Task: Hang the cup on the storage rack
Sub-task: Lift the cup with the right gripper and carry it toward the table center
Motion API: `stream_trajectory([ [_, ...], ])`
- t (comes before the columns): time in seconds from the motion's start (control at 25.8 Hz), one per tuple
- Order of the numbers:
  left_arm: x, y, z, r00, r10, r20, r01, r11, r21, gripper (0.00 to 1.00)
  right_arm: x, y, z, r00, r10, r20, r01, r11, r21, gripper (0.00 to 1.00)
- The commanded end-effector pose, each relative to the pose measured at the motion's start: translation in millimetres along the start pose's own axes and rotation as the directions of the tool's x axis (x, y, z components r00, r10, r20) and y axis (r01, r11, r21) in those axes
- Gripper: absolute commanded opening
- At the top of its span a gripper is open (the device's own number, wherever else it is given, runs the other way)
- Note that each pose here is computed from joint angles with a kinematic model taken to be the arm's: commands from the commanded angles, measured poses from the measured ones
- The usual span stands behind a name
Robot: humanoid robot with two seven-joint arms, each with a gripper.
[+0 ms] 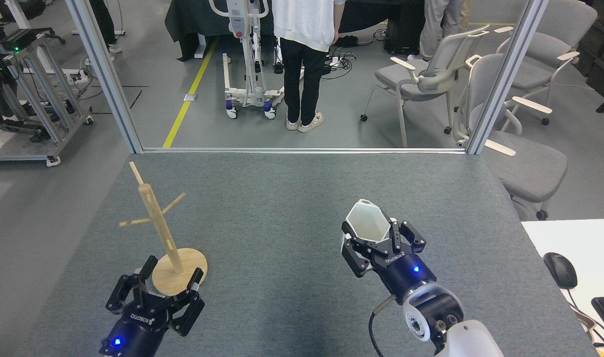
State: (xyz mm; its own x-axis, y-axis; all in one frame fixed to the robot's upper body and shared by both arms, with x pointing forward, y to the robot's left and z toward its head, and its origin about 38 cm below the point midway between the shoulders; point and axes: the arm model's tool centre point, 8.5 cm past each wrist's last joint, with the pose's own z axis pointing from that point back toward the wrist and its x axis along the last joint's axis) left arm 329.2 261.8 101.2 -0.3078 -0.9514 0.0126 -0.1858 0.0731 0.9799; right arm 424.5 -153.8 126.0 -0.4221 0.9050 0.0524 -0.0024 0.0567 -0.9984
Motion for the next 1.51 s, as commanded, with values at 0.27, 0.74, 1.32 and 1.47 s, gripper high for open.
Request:
stream_trajectory([
  [0.27,57,-33,6,0.984,0.161,0.082,-0.156,0.986,-0.064,1.00,16,-56.0,-45,0.960,0.074,-0.272,-0.071,0.997,0.020,0.00],
  [0.74,169,-44,-55,0.969,0.210,0.126,-0.179,0.958,-0.223,0.98,53,-63.4,-46,0.938,0.025,-0.347,-0.011,0.999,0.044,0.00],
  [1.32,223,-28,-98,0.988,0.112,-0.107,-0.137,0.954,-0.268,0.98,68,-64.9,-48,0.935,-0.009,-0.356,0.029,0.998,0.050,0.00],
  [1.47,222,-22,-99,0.988,0.100,-0.114,-0.122,0.970,-0.208,0.97,70,-63.3,-47,0.935,-0.011,-0.355,0.032,0.998,0.053,0.00],
])
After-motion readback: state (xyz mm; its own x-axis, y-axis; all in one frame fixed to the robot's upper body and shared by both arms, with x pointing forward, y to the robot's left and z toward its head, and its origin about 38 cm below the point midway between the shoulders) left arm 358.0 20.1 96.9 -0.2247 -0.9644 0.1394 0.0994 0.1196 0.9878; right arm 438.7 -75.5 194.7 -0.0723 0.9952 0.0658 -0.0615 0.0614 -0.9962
